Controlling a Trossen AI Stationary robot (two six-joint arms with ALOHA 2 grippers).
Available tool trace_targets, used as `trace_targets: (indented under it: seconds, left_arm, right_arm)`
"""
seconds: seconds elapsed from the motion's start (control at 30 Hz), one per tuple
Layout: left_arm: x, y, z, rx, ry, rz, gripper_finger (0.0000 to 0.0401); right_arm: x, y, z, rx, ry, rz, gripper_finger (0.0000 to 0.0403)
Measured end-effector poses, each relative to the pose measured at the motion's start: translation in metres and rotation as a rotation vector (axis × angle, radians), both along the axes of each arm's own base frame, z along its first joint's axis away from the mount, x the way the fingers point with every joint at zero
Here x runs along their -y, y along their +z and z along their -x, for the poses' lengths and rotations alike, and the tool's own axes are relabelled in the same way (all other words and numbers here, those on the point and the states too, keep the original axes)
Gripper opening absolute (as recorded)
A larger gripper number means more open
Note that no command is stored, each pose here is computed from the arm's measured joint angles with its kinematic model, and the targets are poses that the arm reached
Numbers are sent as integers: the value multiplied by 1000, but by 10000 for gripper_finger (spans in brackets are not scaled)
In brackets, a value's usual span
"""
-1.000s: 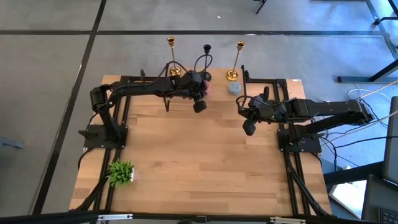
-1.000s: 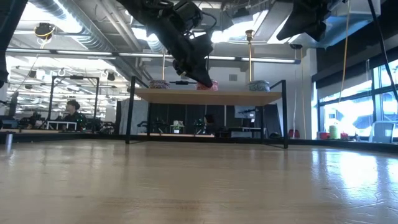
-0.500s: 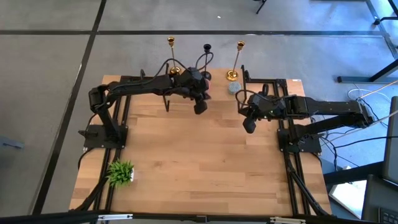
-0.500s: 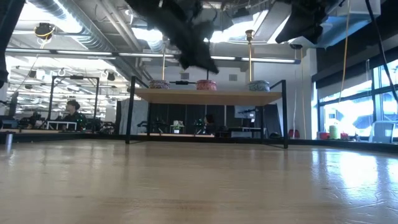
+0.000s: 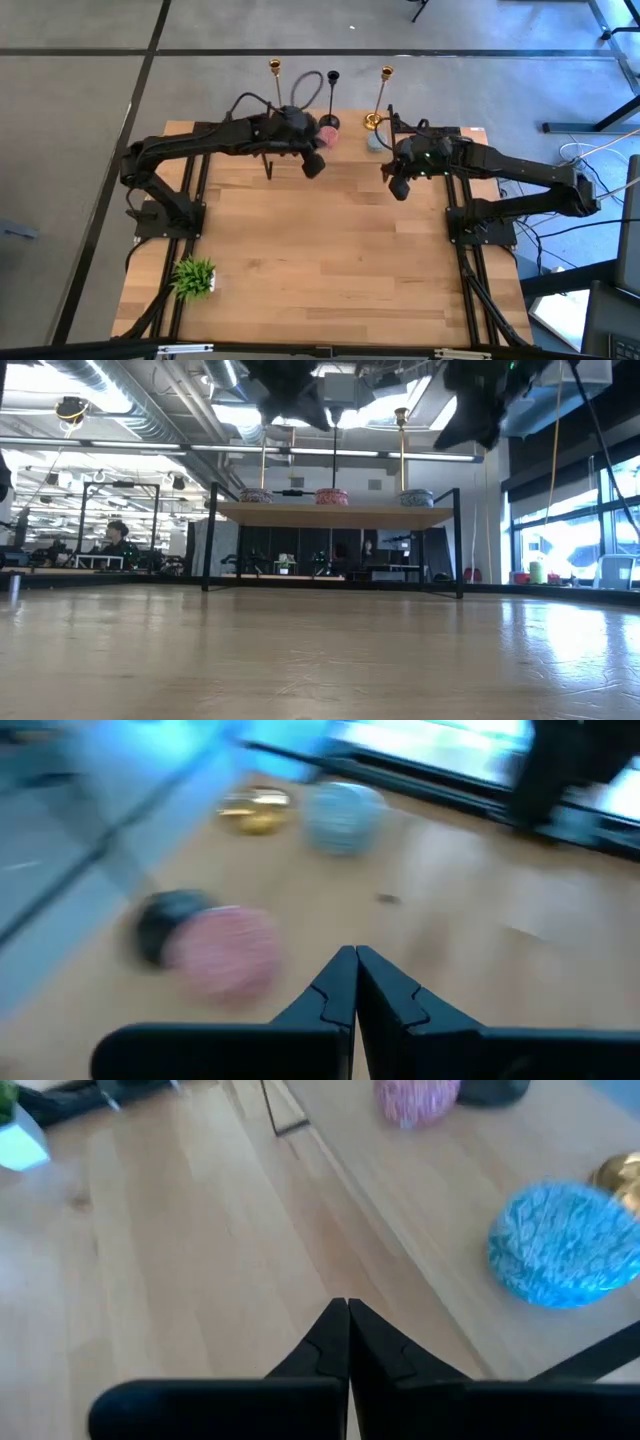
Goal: Pick & Place candle stick holders
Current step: Adjust the blue scented candle on the shelf
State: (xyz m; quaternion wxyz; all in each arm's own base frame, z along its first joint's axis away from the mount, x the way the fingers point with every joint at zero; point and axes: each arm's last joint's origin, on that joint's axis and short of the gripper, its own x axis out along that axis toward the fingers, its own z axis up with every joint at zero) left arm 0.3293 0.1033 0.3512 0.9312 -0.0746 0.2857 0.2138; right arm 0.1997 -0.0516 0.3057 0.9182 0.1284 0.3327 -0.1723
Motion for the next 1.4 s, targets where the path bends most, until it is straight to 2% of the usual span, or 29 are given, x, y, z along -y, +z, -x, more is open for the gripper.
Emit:
trace_targets:
  seconds: [0.1,0.2,0.6,1.03,1.4]
  left_arm:
    - [-2,11,10,20,143,-61,2]
    - [-2,18,16,46,196,-86,2]
    - [6,20,15,73,204,-58,2]
    - [12,19,13,87,216,-39,2]
    - [13,19,12,92,221,-28,2]
  right_arm:
    - [12,-14,-3,-33,-3,-27,0]
    - [22,-21,-8,-48,-3,-20,0]
    - [42,-36,-21,-103,-3,18,0]
    - [59,-35,-18,-113,-94,113,0]
    - [70,-37,-15,-131,-131,138,0]
